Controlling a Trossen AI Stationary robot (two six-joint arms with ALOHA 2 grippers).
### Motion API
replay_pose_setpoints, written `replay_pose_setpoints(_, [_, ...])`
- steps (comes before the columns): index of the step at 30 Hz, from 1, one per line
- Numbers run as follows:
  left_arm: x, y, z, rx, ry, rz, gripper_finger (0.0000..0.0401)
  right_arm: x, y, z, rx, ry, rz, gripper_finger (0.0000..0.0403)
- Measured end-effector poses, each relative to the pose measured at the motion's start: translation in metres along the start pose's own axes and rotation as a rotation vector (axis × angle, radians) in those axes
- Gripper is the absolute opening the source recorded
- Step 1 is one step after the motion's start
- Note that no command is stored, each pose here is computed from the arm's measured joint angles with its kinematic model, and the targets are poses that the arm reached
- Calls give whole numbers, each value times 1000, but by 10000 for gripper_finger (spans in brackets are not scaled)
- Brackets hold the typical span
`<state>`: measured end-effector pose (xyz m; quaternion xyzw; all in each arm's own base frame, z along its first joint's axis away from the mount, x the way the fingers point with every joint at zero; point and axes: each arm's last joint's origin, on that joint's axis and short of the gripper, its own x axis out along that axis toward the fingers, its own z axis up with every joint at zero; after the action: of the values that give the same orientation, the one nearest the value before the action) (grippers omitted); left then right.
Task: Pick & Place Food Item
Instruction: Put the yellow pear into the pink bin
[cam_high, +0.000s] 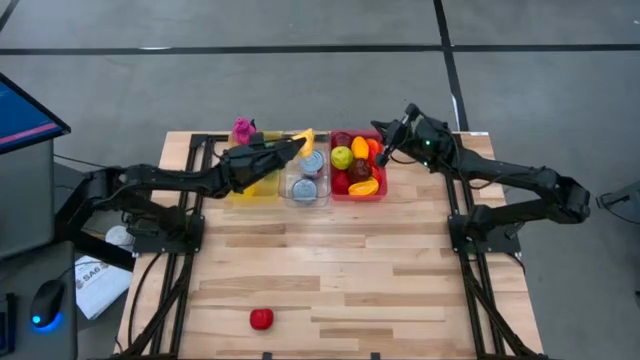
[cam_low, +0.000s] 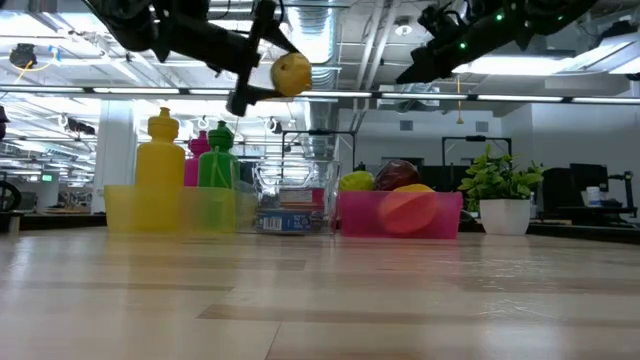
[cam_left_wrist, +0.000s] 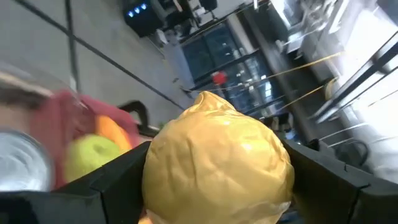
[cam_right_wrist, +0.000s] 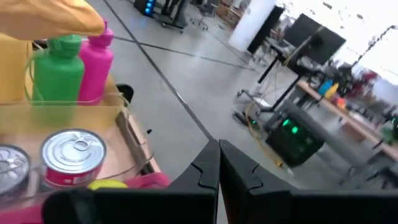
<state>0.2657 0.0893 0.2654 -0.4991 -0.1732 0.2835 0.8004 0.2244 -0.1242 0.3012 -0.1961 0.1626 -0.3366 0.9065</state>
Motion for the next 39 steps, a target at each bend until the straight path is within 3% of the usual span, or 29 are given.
replay_pose_setpoints(9, [18, 1, -38, -199, 72, -35, 321, 0, 4, 10, -316, -156, 191, 0])
replay_pose_setpoints(19, [33, -25, -38, -232, 59, -99, 321, -3, 11, 7, -330, -234, 406, 0])
replay_pose_setpoints(31, [35, -26, -35, -239, 51, -104, 321, -3, 11, 10, -414, -274, 375, 3])
replay_pose_setpoints(39, [34, -28, -36, -267, 111, -131, 321, 2, 11, 18, -411, -357, 321, 83])
